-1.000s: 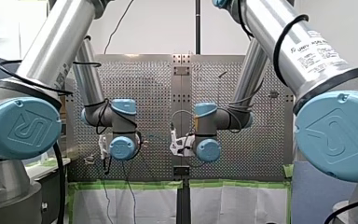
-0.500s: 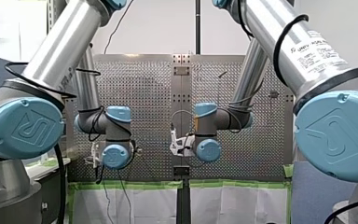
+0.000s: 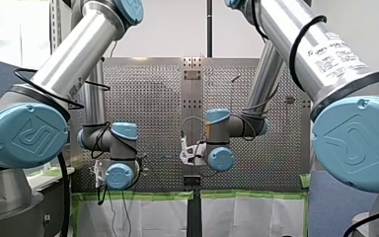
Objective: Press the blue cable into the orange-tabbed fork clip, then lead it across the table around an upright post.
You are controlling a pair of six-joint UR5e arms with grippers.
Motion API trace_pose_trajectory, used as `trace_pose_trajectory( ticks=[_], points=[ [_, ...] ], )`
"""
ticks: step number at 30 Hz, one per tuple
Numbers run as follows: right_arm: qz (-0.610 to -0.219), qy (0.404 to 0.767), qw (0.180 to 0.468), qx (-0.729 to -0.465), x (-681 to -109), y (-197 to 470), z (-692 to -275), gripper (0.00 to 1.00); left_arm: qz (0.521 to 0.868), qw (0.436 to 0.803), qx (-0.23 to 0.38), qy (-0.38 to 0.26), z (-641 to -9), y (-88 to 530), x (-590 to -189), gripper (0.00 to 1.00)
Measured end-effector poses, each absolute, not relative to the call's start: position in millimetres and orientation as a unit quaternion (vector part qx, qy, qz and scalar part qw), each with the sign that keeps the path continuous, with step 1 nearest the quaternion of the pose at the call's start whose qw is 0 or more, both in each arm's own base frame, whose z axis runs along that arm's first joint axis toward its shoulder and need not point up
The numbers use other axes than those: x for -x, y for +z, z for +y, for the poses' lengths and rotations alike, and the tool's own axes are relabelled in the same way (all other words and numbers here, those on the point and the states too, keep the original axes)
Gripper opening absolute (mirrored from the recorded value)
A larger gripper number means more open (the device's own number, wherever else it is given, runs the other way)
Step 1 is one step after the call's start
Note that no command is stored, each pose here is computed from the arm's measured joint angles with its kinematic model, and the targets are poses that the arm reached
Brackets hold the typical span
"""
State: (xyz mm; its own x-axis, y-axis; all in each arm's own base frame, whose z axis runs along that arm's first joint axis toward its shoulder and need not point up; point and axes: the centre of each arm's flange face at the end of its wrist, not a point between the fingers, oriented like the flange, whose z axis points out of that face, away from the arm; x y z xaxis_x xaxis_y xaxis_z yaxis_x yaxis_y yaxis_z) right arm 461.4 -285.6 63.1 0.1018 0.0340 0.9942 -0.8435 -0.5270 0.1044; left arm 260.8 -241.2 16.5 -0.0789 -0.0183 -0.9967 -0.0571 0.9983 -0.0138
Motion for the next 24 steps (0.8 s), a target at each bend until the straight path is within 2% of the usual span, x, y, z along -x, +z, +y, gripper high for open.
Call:
trace_pose_trajectory(
  ticks=[11,18,24],
  points=[
    [-0.32,0.581,0.365,-0.654,-489.1,48.8,-269.4,0.0,0.728,0.685,0.021,0.009,-249.1,36.2,-273.8,0.0],
    [-0.338,0.596,0.354,-0.636,-500.8,54.5,-260.2,0.0,0.731,0.682,0.03,-0.005,-244.4,52.5,-274.1,0.0],
    [-0.355,0.606,0.345,-0.622,-501.2,36.2,-266.6,0.0,0.72,0.691,0.051,-0.019,-245.5,57.7,-285.2,0.0]
  ],
)
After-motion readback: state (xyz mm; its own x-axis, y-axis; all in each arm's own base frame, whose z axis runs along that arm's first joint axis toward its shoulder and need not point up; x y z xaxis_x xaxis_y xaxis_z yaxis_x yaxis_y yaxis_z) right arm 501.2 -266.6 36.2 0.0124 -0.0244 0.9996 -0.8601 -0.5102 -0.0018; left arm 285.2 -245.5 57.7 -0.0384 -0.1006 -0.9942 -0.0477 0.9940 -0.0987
